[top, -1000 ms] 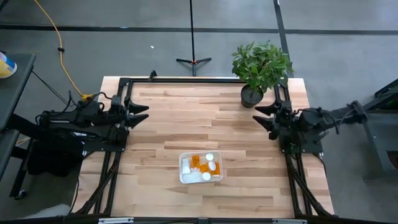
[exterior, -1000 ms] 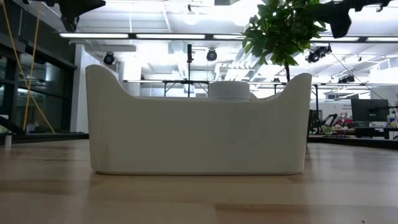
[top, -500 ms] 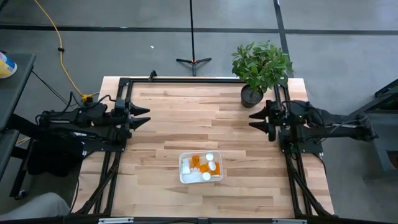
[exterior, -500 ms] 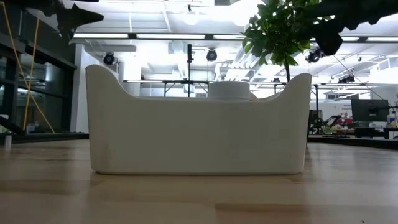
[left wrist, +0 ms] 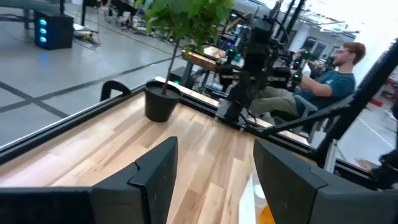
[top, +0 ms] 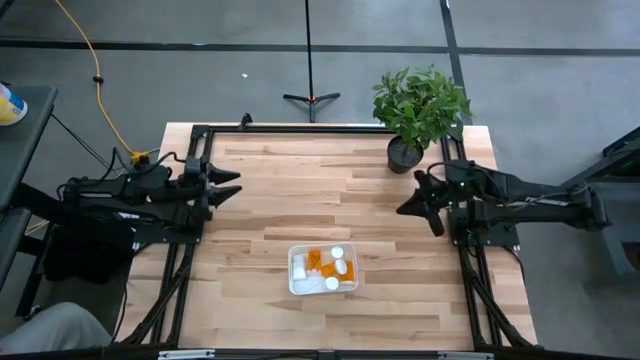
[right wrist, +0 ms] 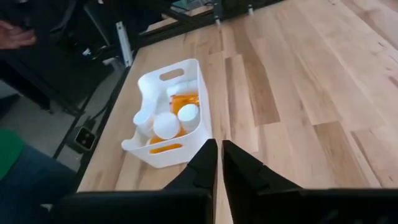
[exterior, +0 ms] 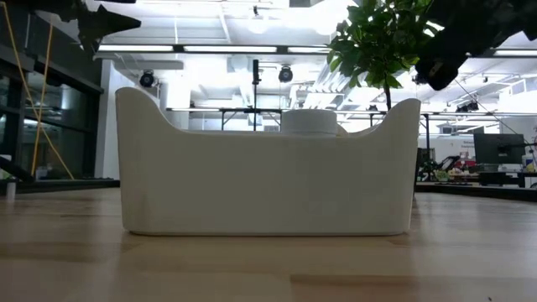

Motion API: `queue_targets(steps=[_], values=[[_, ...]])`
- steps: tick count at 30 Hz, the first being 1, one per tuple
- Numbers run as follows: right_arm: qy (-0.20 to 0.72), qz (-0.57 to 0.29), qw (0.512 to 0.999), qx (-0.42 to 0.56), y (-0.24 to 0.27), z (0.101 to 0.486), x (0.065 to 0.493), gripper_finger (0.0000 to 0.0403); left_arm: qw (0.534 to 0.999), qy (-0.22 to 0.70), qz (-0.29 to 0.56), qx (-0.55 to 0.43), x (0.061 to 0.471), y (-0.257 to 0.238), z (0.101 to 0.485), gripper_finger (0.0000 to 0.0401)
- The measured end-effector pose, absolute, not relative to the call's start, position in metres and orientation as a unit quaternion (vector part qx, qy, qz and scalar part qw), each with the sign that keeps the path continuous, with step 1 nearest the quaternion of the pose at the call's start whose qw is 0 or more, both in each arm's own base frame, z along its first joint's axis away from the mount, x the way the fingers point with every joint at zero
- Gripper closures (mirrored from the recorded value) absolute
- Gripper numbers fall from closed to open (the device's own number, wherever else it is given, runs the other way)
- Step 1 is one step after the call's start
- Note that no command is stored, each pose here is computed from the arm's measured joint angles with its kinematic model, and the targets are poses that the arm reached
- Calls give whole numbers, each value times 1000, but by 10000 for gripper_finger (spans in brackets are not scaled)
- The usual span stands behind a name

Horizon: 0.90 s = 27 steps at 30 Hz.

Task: Pick and place pill bottles into a basket
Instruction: Return to Home Position

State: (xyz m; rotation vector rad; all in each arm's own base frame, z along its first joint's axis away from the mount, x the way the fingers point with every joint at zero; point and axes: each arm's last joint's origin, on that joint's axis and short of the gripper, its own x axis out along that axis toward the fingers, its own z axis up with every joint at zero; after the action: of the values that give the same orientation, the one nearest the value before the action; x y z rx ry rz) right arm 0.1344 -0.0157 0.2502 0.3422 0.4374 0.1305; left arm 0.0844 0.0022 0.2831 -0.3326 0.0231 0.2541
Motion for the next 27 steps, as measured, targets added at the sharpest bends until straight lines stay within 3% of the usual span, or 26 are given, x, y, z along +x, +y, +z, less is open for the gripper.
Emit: queue_targets(steps=[11, 20, 27], values=[[154, 64, 972, 167, -11, 259, 97, 401, 975, -54, 100, -191, 90, 1, 247, 158], [78, 74, 966, 236, -10, 208, 93, 402, 974, -70, 96, -193, 84, 1, 245, 158], [83, 71, 963, 245, -11, 185, 97, 403, 974, -55, 105, -193, 84, 2, 242, 158]])
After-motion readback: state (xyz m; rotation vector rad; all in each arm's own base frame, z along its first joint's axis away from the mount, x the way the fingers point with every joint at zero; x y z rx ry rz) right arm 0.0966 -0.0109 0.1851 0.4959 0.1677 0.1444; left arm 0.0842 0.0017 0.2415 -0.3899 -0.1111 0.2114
